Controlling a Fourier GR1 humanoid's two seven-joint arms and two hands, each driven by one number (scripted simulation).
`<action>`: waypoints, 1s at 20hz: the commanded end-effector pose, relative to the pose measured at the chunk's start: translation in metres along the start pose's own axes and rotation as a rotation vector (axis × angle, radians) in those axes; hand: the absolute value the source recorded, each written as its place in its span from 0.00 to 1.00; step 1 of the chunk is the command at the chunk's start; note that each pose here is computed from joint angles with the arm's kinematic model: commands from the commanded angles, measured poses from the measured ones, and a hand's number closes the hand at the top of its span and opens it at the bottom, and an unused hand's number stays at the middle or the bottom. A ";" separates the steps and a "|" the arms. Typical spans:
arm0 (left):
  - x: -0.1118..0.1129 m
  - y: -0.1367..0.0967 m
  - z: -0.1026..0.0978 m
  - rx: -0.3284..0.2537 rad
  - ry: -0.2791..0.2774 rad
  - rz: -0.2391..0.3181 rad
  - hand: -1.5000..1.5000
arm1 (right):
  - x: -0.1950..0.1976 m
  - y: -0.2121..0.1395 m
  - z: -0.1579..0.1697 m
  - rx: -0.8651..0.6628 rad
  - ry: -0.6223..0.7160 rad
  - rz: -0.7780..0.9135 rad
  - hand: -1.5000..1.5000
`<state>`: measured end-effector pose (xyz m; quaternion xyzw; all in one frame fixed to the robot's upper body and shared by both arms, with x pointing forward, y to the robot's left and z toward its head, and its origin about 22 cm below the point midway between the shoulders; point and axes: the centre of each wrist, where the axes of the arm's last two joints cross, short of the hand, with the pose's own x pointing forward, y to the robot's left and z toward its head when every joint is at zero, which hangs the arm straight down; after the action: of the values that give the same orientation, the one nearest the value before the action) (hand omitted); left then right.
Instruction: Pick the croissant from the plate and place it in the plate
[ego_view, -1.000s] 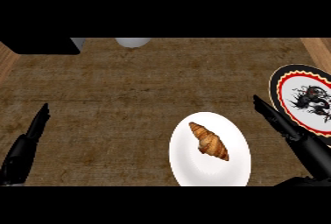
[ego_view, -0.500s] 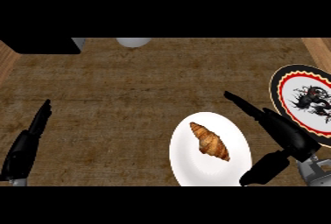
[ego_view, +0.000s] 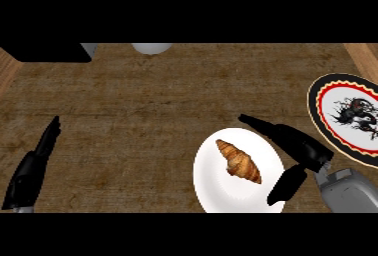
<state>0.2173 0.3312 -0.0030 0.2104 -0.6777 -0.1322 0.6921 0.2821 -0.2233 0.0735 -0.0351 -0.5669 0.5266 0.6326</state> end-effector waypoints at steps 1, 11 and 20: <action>-0.003 0.005 0.012 -0.006 -0.005 0.006 0.50 | 0.004 0.014 -0.031 0.044 0.007 0.020 0.00; 0.008 -0.012 -0.019 -0.006 -0.009 -0.004 0.50 | -0.015 0.015 -0.049 0.131 0.007 0.046 0.00; -0.007 0.024 -0.005 -0.007 -0.001 -0.005 0.50 | -0.041 0.056 -0.050 0.135 0.024 0.033 0.00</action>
<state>0.2149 0.3396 -0.0002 0.2075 -0.6771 -0.1335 0.6933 0.3014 -0.1956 0.0160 -0.0093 -0.5223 0.5721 0.6323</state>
